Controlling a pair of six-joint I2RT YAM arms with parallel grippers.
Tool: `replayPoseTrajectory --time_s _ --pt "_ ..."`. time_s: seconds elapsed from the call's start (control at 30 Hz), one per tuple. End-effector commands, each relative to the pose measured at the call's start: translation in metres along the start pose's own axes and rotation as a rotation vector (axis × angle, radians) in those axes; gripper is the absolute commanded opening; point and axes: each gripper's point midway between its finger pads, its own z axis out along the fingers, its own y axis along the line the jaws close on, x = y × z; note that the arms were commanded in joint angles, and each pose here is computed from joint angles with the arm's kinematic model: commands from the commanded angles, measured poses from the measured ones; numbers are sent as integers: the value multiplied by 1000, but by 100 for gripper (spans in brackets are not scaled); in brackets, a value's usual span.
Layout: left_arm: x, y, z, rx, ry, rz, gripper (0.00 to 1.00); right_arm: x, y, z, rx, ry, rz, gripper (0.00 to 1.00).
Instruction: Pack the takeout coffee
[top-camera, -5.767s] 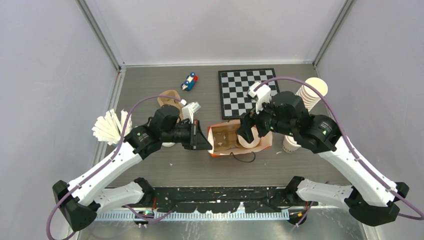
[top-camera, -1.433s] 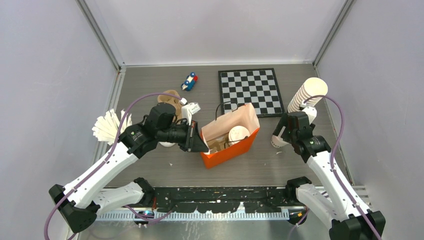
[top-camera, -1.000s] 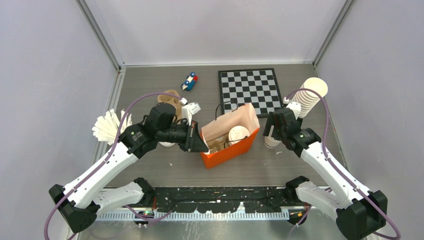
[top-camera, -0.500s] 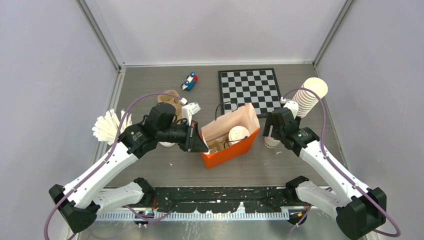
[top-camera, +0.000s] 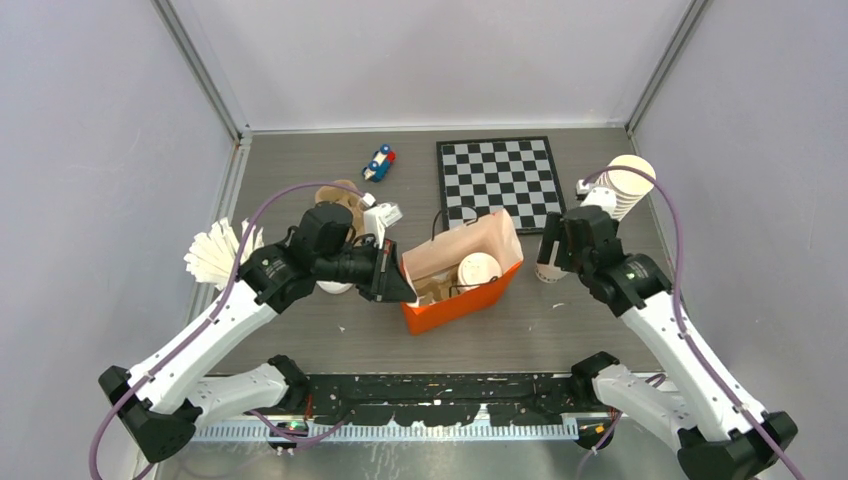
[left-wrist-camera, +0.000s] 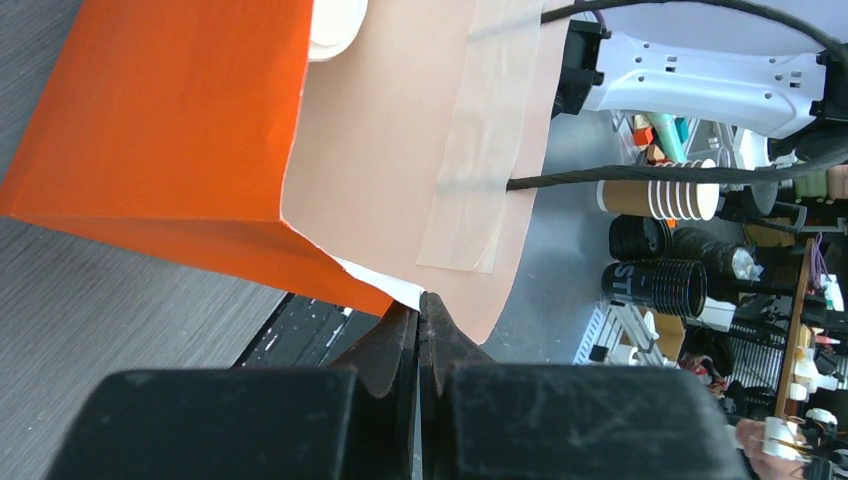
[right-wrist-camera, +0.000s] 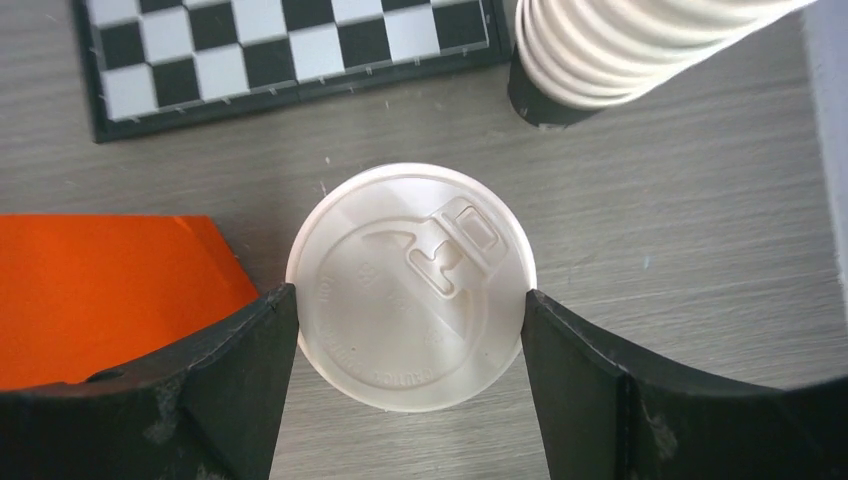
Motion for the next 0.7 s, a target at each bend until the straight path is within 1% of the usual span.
replayPoseTrajectory --time_s 0.0,0.17,0.4,0.53,0.67 --pt "-18 -12 -5 25 -40 56 0 -43 -5 -50 -56 -104 -22 78" --pt "-29 -19 -1 47 -58 50 0 -81 0 -108 -195 -207 -60 78" --pt "-40 -25 9 80 -41 45 0 -119 38 -172 -493 -309 -161 77" --pt "-46 -26 15 96 -36 66 0 -130 61 -204 -668 -343 -235 77" --pt "-51 -24 22 103 -23 94 0 -126 77 -225 -805 -355 -289 77"
